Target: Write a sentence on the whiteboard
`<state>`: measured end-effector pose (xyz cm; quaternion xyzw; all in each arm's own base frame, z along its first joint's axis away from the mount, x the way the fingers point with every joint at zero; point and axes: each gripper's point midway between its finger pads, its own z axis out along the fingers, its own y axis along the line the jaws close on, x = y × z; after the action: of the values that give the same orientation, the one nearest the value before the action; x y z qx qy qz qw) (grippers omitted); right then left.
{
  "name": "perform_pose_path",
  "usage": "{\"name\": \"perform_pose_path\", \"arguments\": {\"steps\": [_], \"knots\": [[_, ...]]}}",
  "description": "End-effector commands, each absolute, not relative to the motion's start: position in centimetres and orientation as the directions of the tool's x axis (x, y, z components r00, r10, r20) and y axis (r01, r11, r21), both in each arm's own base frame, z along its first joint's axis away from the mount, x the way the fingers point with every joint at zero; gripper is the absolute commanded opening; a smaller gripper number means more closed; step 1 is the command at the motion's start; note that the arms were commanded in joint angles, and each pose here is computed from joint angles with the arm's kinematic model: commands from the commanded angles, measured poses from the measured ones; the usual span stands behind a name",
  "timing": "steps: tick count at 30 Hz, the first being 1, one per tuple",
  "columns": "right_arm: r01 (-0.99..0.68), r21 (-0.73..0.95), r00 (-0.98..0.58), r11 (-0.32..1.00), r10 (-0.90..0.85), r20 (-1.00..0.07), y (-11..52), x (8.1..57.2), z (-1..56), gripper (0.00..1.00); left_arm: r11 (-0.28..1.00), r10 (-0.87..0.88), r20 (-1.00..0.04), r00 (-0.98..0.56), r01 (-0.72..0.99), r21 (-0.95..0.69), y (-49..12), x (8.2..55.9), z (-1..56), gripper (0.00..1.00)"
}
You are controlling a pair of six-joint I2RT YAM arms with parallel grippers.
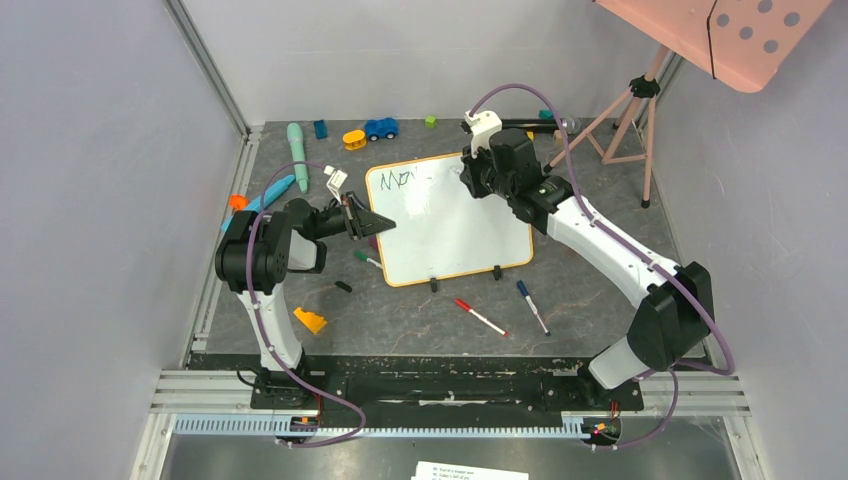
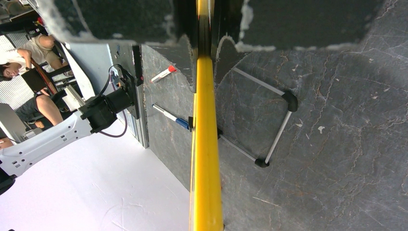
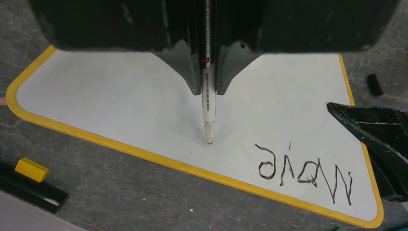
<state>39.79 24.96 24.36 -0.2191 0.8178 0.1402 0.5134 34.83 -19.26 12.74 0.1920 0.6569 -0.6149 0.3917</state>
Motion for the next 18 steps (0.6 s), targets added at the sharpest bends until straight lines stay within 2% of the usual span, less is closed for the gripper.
{"name": "perform_pose_path", "arguments": {"steps": [1,18], "knots": [[-0.513,-0.004,-0.33,0.859,-0.201,-0.922,25.4,40.4,26.4,0.0,0.204,-0.218,-0.858,-0.466,0.838,-0.507,-19.1,35.7,13.3,0.02],[-0.492,-0.014,-0.363,0.871,-0.22,-0.905,25.1,40.8,25.1,0.0,0.205,-0.22,-0.858,-0.465,0.838,-0.506,-19.1,35.6,13.4,0.02]]}}
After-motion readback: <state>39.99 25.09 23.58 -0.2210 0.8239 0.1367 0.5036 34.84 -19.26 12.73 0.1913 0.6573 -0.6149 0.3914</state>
